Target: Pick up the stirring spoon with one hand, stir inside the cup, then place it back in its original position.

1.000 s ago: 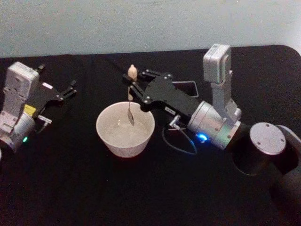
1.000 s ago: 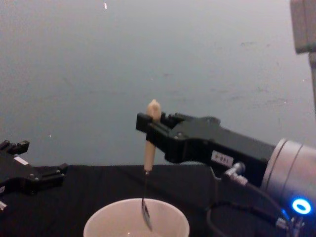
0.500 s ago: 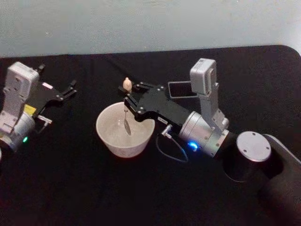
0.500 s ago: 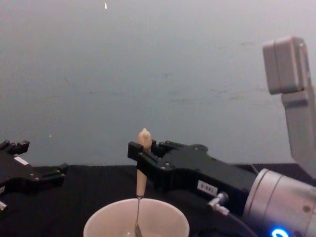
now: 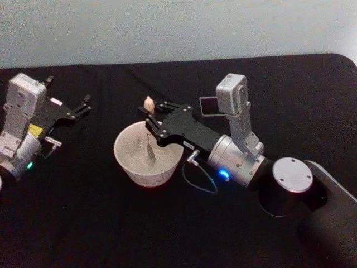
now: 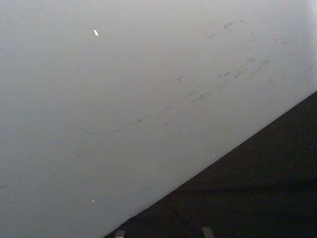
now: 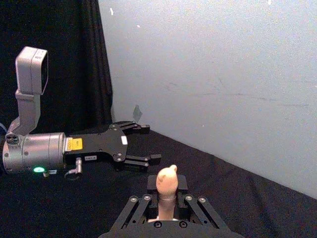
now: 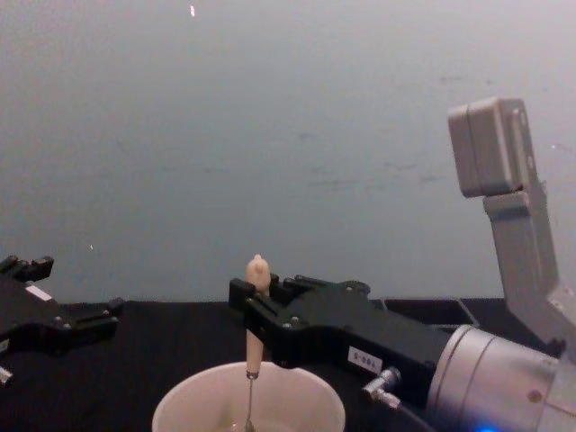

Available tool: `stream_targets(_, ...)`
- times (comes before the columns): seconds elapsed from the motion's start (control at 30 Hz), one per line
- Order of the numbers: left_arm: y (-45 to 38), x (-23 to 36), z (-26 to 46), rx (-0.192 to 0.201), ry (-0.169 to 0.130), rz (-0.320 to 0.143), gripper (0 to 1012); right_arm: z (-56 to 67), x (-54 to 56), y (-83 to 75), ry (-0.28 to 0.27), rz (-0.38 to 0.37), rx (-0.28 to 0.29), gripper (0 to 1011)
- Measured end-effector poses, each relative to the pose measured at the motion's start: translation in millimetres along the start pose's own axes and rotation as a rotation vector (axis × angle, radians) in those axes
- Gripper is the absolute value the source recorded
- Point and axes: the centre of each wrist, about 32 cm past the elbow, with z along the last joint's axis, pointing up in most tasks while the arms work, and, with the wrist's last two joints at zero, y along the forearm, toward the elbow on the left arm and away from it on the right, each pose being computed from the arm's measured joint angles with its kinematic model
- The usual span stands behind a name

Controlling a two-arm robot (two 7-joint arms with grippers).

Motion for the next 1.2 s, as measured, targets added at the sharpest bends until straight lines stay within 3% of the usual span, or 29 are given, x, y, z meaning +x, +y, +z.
stream_targets(0.47,0.0,0.0,0.0,0.000,0.000,0.000,1001,2.0,2.7,-5.0,-0.002,-0.022,-0.004,214)
stream_targets(1.2,0.0,0.0,0.0,0.000,0.000,0.000,1001,10.9,1.9,-33.0,0.011,-0.012,0.009,214)
